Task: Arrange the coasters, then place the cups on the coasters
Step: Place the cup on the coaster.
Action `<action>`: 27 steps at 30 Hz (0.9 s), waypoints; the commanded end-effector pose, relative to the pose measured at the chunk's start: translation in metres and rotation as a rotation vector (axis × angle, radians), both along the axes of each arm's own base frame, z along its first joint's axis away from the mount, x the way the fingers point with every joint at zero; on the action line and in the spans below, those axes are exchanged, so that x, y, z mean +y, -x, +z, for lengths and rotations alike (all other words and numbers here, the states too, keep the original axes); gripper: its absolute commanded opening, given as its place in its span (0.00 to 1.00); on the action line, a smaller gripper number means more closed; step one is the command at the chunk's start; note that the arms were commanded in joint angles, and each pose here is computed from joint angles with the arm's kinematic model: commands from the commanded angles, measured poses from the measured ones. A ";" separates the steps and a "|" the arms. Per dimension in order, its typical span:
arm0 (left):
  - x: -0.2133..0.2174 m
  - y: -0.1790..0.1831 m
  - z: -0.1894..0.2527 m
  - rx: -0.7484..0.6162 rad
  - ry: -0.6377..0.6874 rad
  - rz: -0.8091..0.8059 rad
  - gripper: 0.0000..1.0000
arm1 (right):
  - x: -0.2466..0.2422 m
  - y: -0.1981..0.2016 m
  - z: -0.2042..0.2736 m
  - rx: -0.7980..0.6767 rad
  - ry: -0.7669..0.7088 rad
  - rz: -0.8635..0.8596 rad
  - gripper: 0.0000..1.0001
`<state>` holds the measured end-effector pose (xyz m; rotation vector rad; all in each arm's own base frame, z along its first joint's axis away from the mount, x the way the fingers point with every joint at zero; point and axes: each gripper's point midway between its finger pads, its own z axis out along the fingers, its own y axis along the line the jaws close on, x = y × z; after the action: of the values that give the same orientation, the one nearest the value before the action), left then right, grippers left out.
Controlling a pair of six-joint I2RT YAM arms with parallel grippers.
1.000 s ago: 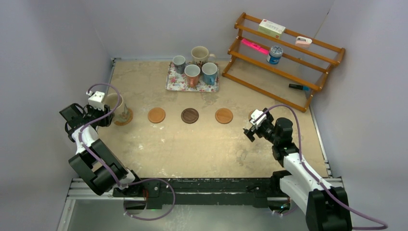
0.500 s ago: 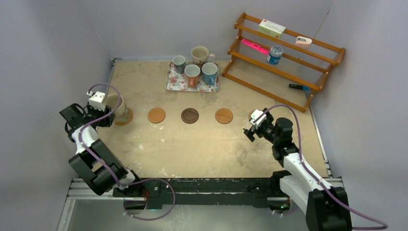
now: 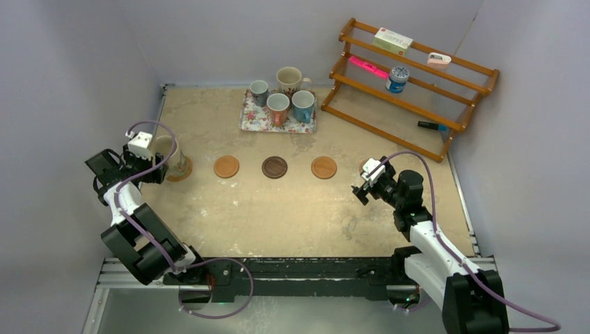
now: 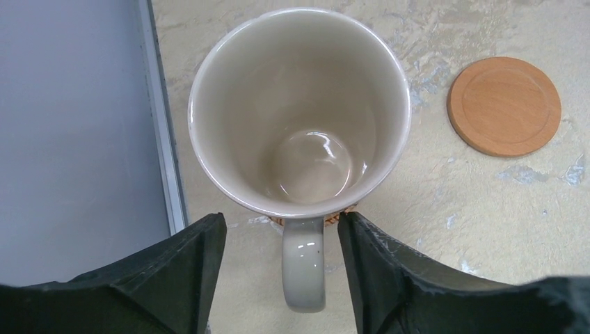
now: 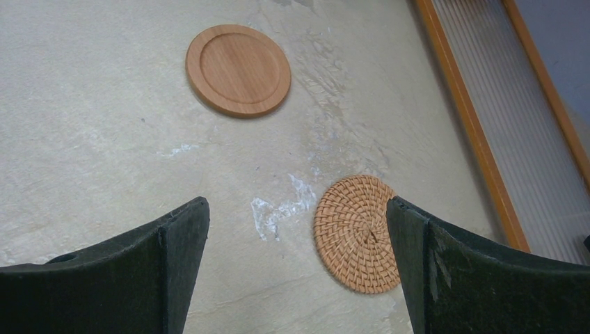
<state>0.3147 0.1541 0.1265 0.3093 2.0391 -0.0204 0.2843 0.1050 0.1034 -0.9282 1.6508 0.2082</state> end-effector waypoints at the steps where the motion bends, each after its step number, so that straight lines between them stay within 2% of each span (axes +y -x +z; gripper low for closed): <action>1: 0.002 -0.006 0.032 -0.084 -0.061 -0.032 0.68 | 0.005 -0.001 0.005 -0.015 -0.007 0.036 0.99; 8: -0.005 -0.003 0.043 -0.108 -0.065 -0.055 0.84 | 0.006 -0.002 0.004 -0.008 -0.009 0.038 0.99; 20: -0.022 0.003 0.070 -0.140 -0.039 -0.095 0.91 | 0.004 -0.009 0.008 0.008 -0.021 0.005 0.99; 21: -0.023 0.004 0.074 -0.145 -0.041 -0.096 0.99 | 0.003 -0.010 0.010 0.008 -0.023 0.001 0.99; 22: -0.024 0.006 0.077 -0.149 -0.043 -0.090 1.00 | 0.003 -0.011 0.012 0.009 -0.024 -0.003 0.99; 27: -0.024 0.015 0.100 -0.170 -0.089 -0.042 1.00 | 0.005 -0.021 0.023 0.034 -0.018 -0.002 0.99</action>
<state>0.3044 0.1302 0.1878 0.3811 1.9286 -0.0036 0.2886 0.1083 0.1006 -0.9299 1.6927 0.2471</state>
